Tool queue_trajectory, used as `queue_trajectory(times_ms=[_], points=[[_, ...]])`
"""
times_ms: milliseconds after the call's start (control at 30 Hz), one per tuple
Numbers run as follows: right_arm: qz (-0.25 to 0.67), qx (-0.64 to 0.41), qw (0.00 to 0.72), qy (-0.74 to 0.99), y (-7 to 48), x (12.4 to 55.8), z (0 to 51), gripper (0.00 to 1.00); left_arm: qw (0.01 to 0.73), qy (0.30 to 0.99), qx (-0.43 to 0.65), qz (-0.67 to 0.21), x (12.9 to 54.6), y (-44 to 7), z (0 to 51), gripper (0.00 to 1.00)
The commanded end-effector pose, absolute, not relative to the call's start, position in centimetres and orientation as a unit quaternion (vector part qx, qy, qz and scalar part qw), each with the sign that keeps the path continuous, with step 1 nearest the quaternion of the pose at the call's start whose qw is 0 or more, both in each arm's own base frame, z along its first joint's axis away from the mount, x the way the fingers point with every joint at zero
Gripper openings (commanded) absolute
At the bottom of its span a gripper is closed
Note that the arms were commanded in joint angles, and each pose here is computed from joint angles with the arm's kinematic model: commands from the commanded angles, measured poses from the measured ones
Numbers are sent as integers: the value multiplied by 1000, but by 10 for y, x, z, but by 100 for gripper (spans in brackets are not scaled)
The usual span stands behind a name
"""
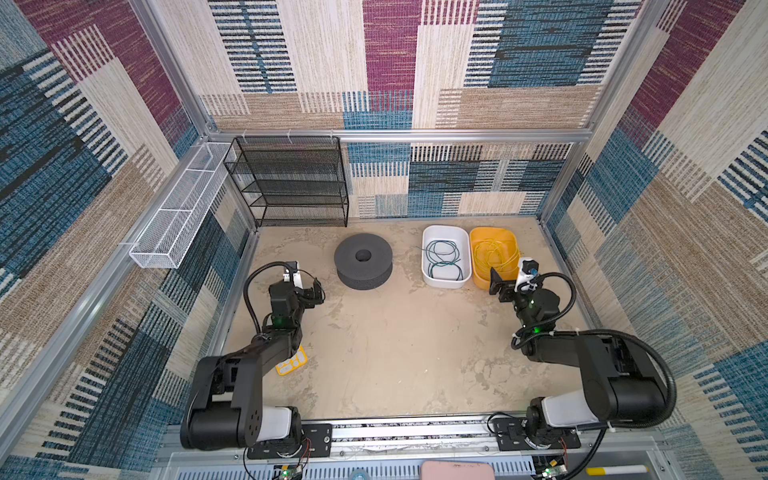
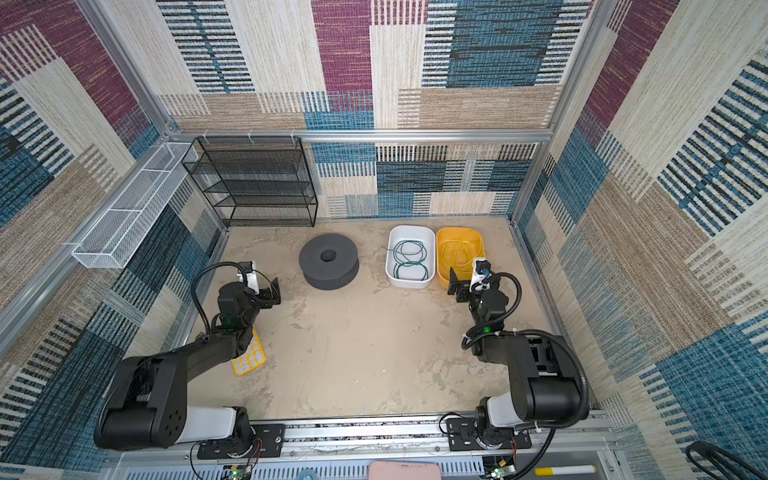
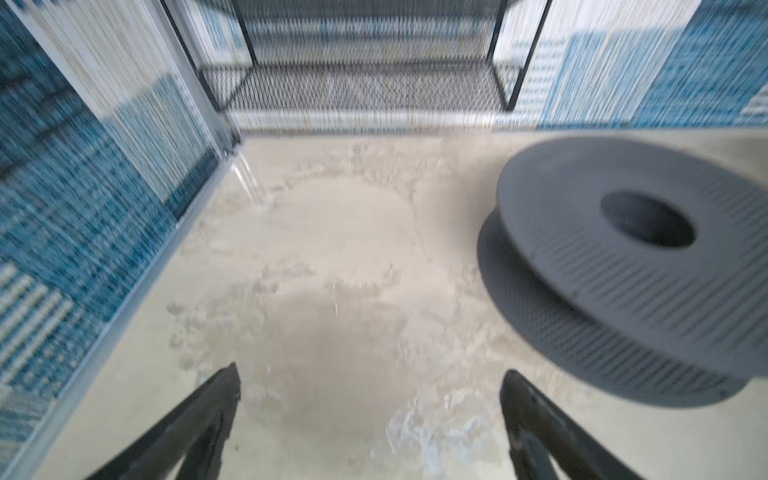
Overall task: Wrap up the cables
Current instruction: 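Raise the left gripper toward the grey spool while the right moves over the orange tub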
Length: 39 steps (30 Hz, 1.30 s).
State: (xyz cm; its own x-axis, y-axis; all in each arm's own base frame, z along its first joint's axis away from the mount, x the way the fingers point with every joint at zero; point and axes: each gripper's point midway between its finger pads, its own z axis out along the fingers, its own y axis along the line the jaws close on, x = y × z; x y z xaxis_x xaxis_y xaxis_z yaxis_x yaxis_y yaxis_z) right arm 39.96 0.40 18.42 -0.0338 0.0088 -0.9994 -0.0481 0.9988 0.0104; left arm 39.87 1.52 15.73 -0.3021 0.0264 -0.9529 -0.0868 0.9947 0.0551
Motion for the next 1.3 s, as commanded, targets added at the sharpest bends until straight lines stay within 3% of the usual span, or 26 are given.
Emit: queue_trajectory(times_ms=[0,167,333,400,467,567,733,833,967,1100,1267], points=[[11,-6,664,747,6,405,188,99,578,814,-16,58,386,14,180,99],[6,14,644,765,26,418,244,99,624,780,-46,-4,365,3,247,99],[186,79,589,783,61,411,312,99,598,745,-267,-129,328,18,306,99],[233,159,586,760,54,395,318,99,605,725,-277,-177,310,10,324,99],[265,163,604,734,55,379,326,99,640,697,-253,-200,295,5,334,99],[275,130,619,724,61,365,333,99,659,654,-286,-237,275,10,334,99],[250,162,605,738,49,351,312,94,597,727,-219,-259,282,-21,313,98],[270,135,602,739,59,341,310,98,540,768,-200,-280,285,-39,296,99],[301,99,616,721,71,328,303,100,516,762,-183,-346,295,-60,273,99],[322,92,591,734,80,331,285,98,498,748,-195,-392,310,-70,244,86],[358,69,559,745,97,335,268,92,462,744,-180,-447,334,-88,225,85]])
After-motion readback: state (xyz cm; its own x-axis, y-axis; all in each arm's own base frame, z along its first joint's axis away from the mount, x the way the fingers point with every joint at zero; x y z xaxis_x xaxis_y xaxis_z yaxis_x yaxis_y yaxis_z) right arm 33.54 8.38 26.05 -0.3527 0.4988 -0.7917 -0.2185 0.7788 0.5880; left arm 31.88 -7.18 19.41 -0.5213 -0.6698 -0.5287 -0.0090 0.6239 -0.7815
